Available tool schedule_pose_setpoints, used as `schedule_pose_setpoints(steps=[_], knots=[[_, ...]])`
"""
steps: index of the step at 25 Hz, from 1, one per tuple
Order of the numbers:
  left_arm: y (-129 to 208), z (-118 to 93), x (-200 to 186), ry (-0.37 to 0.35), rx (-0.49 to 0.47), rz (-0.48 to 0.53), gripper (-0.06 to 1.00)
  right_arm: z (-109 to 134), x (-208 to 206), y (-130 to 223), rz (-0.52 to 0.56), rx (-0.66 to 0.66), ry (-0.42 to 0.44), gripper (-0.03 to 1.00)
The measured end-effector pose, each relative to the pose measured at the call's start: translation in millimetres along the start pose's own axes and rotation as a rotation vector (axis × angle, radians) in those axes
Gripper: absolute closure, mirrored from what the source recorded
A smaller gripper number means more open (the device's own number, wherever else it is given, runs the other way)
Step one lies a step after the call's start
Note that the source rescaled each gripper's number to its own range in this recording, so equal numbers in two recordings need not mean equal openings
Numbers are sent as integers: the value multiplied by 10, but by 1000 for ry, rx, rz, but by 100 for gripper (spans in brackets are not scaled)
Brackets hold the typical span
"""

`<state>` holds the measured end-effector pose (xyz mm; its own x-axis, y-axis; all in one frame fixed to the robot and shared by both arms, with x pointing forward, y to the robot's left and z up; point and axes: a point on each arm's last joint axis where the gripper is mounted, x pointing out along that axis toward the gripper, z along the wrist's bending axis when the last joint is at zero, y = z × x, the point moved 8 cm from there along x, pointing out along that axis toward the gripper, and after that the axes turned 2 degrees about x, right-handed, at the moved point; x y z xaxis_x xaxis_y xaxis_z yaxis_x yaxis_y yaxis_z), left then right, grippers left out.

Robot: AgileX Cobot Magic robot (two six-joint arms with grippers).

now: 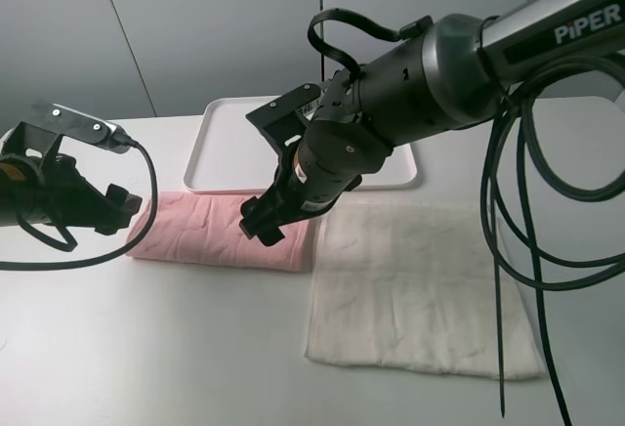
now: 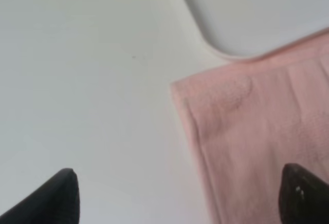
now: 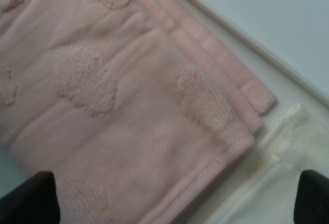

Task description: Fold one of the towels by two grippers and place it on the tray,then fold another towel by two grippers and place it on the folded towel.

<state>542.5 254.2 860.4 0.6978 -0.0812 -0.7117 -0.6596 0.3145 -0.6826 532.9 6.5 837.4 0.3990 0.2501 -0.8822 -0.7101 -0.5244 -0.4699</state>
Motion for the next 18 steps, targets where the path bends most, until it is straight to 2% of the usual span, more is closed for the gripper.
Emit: schedule_pose_setpoints(steps=[6,11,14,18], knots=[[-84,222,45,38,-220,168,-4,-166,-11,89,86,87,48,-3],[-158,292,175,97,-302,325,-4,-231,-48,68,156,178,-27,-3],[-131,325,292,93,-322,434,-4,-172,-71,63,175,172,-71,-3],[-43,363,436,81,-332,566,-4,-158,-78,54,177,171,-83,-3]])
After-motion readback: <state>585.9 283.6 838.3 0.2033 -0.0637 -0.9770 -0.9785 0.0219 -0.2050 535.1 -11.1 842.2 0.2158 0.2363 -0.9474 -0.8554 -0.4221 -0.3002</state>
